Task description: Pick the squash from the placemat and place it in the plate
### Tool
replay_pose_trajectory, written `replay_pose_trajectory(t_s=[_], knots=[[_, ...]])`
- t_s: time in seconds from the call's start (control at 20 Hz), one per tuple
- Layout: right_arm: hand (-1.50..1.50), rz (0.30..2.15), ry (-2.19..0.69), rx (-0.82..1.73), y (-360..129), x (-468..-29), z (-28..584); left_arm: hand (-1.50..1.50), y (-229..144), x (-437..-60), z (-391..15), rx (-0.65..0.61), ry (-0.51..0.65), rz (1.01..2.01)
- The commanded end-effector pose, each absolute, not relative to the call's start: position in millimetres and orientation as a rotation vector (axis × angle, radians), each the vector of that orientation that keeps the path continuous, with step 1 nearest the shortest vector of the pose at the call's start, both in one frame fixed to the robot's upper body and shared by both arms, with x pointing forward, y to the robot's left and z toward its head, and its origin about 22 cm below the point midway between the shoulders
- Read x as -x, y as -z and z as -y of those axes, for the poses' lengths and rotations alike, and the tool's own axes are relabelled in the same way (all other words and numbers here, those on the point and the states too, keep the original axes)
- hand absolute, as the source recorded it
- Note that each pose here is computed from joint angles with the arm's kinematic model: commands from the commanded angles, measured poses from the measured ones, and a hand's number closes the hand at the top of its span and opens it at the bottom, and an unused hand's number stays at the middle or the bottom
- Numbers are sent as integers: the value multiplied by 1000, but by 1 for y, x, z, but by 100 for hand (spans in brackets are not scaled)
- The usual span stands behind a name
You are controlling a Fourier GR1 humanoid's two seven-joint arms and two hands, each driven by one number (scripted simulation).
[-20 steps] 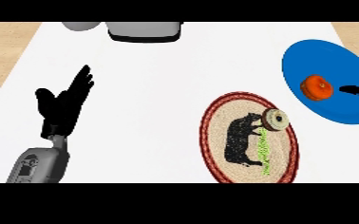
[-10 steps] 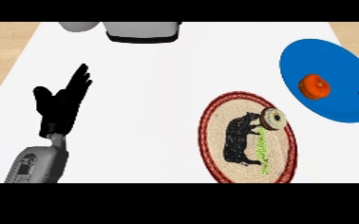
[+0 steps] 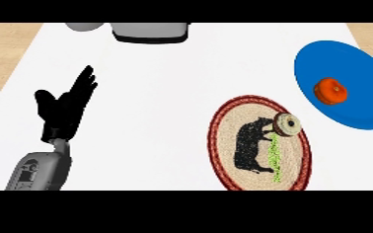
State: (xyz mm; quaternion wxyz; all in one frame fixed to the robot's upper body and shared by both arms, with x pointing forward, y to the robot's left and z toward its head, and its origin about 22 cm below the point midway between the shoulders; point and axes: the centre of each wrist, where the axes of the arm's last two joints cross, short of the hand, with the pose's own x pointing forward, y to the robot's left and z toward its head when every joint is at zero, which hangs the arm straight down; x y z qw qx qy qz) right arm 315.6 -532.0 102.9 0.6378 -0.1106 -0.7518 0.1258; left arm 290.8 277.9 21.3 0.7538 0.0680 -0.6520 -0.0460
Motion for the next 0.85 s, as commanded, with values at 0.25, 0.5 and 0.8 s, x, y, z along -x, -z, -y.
replay_pose_trajectory(t_s=[0.25, 0.5, 0.8], knots=[[-150, 1819, -286, 124, -105, -290, 555, 0, -30, -297, -273, -162, 97, 1436], [-150, 1800, -290, 163, -105, -269, 570, 0, -20, -285, -277, -140, 126, 1403], [-150, 1747, -330, 212, -110, -267, 573, 0, -25, -290, -267, -116, 116, 1438]])
